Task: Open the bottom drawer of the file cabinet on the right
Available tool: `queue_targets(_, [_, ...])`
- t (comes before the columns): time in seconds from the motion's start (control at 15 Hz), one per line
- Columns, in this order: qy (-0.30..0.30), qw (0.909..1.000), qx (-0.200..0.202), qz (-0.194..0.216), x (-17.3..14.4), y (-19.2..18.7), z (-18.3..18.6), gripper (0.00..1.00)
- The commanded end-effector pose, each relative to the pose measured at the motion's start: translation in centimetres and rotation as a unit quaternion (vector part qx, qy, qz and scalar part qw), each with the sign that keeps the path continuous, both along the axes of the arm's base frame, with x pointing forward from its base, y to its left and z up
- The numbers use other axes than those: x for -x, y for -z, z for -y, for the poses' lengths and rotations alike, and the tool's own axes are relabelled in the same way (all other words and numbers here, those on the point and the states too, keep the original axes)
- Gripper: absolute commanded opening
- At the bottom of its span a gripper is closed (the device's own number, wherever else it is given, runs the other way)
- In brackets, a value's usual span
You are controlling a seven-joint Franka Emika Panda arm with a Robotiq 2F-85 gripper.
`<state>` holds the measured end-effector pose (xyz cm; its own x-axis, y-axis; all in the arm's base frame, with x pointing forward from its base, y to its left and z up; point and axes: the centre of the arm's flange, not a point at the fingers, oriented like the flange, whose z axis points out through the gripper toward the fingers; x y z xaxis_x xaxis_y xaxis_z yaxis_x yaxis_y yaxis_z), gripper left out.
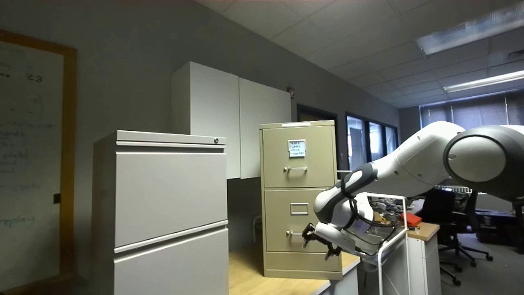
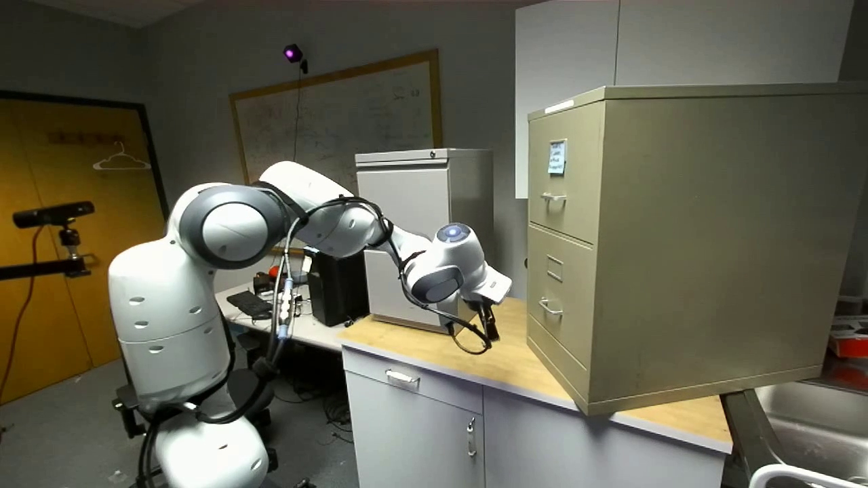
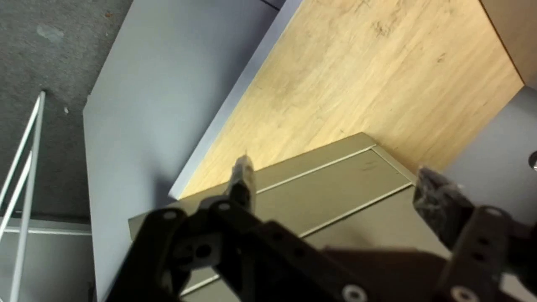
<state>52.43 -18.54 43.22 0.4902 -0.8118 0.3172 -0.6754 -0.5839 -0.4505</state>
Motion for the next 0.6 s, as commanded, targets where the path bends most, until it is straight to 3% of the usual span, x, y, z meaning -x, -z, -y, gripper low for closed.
queue_targets(0.0, [0.069, 0.9972, -0.027, -0.007, -0.3, 2.7, -0.8, 1.0])
queue_targets(0.53, [0.196, 0.9777, -0.062, 0.043, -3.7, 0.6, 4.2, 1.0])
